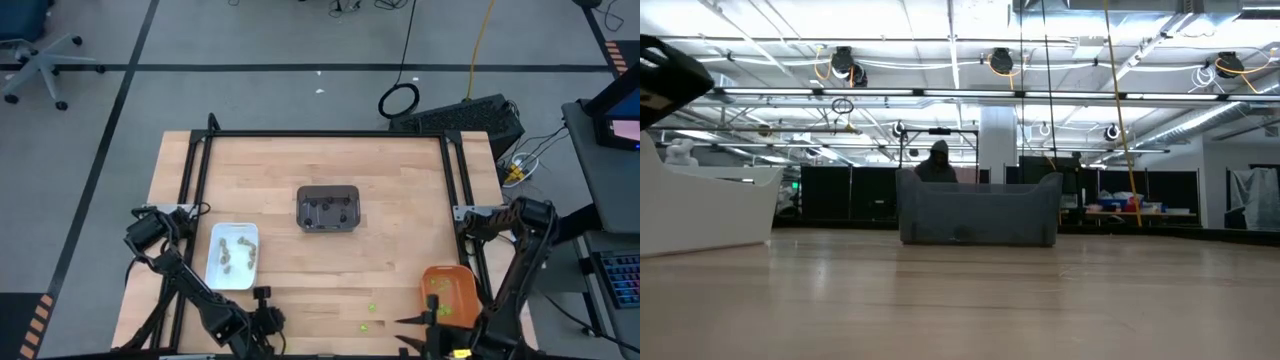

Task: Sort Halloween decoration
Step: Put the green spider toy into the orange bin

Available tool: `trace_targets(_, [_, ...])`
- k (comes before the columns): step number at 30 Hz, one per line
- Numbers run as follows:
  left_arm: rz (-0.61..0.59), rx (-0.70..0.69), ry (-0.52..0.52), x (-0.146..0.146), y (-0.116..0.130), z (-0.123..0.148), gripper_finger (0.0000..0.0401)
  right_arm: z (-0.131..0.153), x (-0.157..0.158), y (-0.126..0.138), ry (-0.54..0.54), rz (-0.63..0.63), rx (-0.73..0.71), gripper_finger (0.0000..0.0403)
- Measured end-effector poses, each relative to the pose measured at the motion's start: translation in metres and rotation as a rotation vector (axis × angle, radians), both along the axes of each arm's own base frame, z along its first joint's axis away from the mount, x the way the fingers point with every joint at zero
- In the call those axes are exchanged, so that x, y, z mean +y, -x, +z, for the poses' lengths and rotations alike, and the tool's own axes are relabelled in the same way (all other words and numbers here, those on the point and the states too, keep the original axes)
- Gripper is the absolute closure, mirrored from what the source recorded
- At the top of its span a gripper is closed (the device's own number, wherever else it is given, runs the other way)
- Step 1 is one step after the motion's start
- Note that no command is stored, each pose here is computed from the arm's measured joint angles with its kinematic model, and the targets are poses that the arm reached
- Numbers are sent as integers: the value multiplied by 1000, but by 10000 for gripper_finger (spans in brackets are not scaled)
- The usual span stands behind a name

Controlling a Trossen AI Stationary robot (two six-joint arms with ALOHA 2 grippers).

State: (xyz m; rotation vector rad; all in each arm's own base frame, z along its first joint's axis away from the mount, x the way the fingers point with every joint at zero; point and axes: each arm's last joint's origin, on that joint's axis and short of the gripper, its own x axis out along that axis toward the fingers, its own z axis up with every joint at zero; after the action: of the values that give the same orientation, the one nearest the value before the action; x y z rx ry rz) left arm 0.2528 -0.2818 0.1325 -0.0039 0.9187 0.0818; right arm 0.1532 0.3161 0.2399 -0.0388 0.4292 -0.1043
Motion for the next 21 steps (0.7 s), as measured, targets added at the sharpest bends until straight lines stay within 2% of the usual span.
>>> trace_targets(3, [-7, 17, 11, 0, 0, 0, 400, -5, 2, -7, 7, -2, -2, 264])
trace_targets(7, [-46, 38, 79, -10, 1, 7, 400, -5, 2, -14, 3, -12, -9, 264])
trace_targets(11, [-116, -2, 149, -27, 6, 14, 390, -5, 1, -18, 10, -15, -12, 264])
trace_targets(14, [-162, -49, 184, -37, 10, 18, 357, -5, 0, -21, 20, -17, -11, 264])
trace_targets(21, [-157, -94, 180, -42, 12, 19, 239, -4, -4, -28, 44, -26, -9, 264])
